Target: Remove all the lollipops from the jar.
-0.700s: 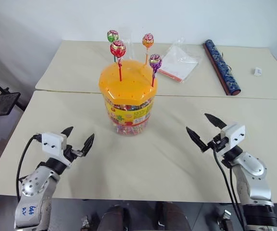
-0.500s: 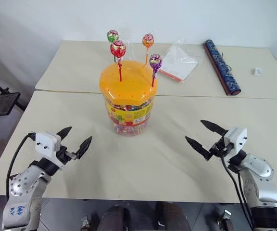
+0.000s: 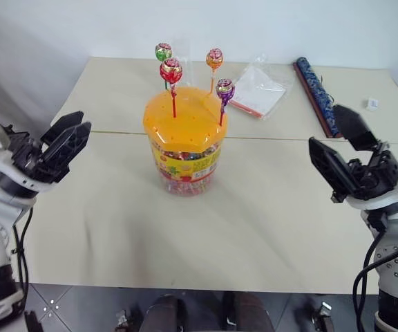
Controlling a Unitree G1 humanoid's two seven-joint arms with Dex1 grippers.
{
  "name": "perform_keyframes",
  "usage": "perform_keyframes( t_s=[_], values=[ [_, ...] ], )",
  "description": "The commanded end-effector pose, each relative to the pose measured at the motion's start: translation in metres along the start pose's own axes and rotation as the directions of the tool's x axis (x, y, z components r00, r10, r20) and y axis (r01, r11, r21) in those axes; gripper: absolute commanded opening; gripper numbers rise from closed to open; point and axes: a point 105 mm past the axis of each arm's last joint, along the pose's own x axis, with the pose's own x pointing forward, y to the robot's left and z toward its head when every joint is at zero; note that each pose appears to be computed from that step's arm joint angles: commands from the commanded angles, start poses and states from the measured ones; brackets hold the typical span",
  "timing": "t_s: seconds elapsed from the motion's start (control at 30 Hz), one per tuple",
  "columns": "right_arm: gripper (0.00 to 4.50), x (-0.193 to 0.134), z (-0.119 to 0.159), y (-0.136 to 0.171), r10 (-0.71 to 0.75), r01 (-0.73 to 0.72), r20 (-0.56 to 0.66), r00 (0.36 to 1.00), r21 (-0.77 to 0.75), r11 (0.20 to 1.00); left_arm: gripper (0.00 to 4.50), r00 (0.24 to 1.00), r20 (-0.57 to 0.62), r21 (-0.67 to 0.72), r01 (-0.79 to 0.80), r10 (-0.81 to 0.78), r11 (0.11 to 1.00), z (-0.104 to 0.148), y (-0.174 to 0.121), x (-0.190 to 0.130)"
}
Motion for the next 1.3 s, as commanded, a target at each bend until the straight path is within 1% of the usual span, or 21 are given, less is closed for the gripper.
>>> perform_keyframes(
  t_s=[0.03,0.1,0.13,0.2,0.23,0.37,0.47,0.57,0.67,0.77,0.97,1.17,1.23,1.27,1.3],
  values=[
    [4.50,0.004,0.012,0.004,-0.005,0.007,0.045,0.999,-0.041,0.999,4.48,0.998,0.061,0.065,-0.017,0.013,0.998,0.001,0.021,0.028],
    [4.50,0.002,0.010,0.002,-0.021,0.023,0.042,0.999,-0.048,0.999,4.48,0.994,0.099,0.054,0.034,-0.039,0.998,-0.006,0.024,0.061],
    [4.50,0.000,0.008,0.002,-0.025,0.027,0.033,0.999,-0.051,0.998,4.48,0.991,0.099,0.045,0.085,-0.089,0.995,-0.013,0.021,0.086],
    [4.50,-0.003,0.006,0.002,-0.033,0.035,0.030,0.999,-0.060,0.998,4.48,0.985,0.080,0.045,0.150,-0.153,0.988,-0.023,0.015,0.118],
    [4.50,-0.005,0.007,0.001,-0.042,0.044,0.036,0.998,-0.058,0.997,4.48,0.986,0.058,0.046,0.155,-0.158,0.987,-0.027,0.015,0.130],
    [4.50,-0.011,0.005,0.002,-0.061,0.063,0.034,0.998,-0.066,0.996,4.48,0.984,0.051,0.040,0.169,-0.171,0.985,-0.027,0.017,0.159],
    [4.50,-0.012,0.005,0.003,-0.071,0.074,0.037,0.997,-0.070,0.995,4.48,0.984,0.022,0.026,0.179,-0.179,0.984,-0.029,0.017,0.168],
    [4.50,-0.012,0.006,0.005,-0.076,0.079,0.042,0.996,-0.073,0.994,3.86,0.979,0.004,0.019,0.203,-0.203,0.979,-0.030,0.016,0.171],
    [4.50,-0.009,0.007,0.008,-0.080,0.084,0.048,0.996,-0.077,0.994,2.98,0.970,-0.020,0.013,0.242,-0.242,0.970,-0.031,0.012,0.170],
    [4.50,-0.006,0.008,0.010,-0.086,0.090,0.052,0.995,-0.080,0.993,1.99,0.964,-0.057,0.012,0.260,-0.259,0.965,-0.035,0.011,0.168],
    [4.50,0.000,0.008,0.010,-0.088,0.092,0.052,0.995,-0.081,0.993,0.04,0.955,-0.077,0.029,0.289,-0.286,0.957,-0.032,0.010,0.168],
    [4.50,0.004,0.007,0.010,-0.082,0.086,0.056,0.995,-0.081,0.993,0.02,0.959,-0.071,0.064,0.279,-0.275,0.958,-0.025,0.013,0.168],
    [4.50,0.006,0.005,0.011,-0.070,0.074,0.049,0.996,-0.080,0.994,0.02,0.951,-0.058,0.065,0.308,-0.304,0.949,-0.015,0.012,0.162],
    [4.50,0.007,0.005,0.012,-0.066,0.070,0.048,0.997,-0.077,0.995,0.02,0.946,-0.081,0.052,0.319,-0.314,0.946,-0.015,0.012,0.159],
    [4.50,0.008,0.004,0.012,-0.059,0.062,0.045,0.997,-0.073,0.995,0.19,0.947,-0.131,0.079,0.304,-0.292,0.949,-0.017,0.015,0.156]
  ],
)
